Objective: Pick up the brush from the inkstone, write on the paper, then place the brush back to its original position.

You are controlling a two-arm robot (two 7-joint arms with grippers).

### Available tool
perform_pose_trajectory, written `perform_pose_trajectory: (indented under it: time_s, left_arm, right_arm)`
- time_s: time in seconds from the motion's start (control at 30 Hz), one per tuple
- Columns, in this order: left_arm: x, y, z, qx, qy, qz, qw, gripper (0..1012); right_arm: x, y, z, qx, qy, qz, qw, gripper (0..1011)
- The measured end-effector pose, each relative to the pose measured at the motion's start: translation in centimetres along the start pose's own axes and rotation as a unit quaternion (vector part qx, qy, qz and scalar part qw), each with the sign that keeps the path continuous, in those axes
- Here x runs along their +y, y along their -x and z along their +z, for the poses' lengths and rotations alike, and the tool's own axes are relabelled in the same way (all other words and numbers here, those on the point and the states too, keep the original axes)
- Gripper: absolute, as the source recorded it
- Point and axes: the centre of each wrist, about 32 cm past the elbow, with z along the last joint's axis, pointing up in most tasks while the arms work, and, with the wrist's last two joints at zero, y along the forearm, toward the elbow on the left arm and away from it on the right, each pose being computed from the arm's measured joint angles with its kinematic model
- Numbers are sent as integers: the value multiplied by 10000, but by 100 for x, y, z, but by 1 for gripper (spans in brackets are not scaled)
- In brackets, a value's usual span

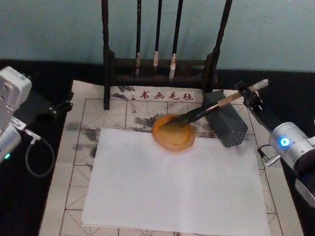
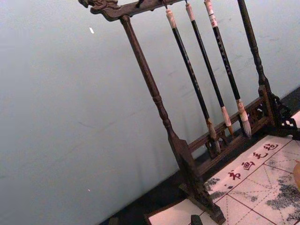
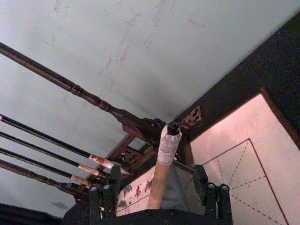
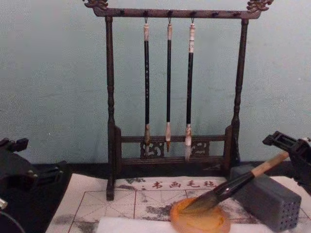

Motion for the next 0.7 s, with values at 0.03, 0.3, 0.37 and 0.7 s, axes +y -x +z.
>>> perform_pose_trajectory:
  time_s: [0.03, 0.3, 0.37, 0.7]
  left_arm:
    - [0, 0, 0, 0, 0, 0, 10000, 1001]
    - [0, 0, 0, 0, 0, 0, 10000, 1001]
    - [0, 0, 0, 0, 0, 0, 10000, 1001]
    - [0, 0, 0, 0, 0, 0, 10000, 1001]
  right_arm:
    - [0, 0, 0, 0, 0, 0, 10000, 1000]
    - [21, 7, -1, 39, -9, 3, 10000, 1000]
    - [26, 8, -2, 42, -6, 0, 10000, 1000]
    - [54, 17, -4, 46, -1, 22, 10000, 1000]
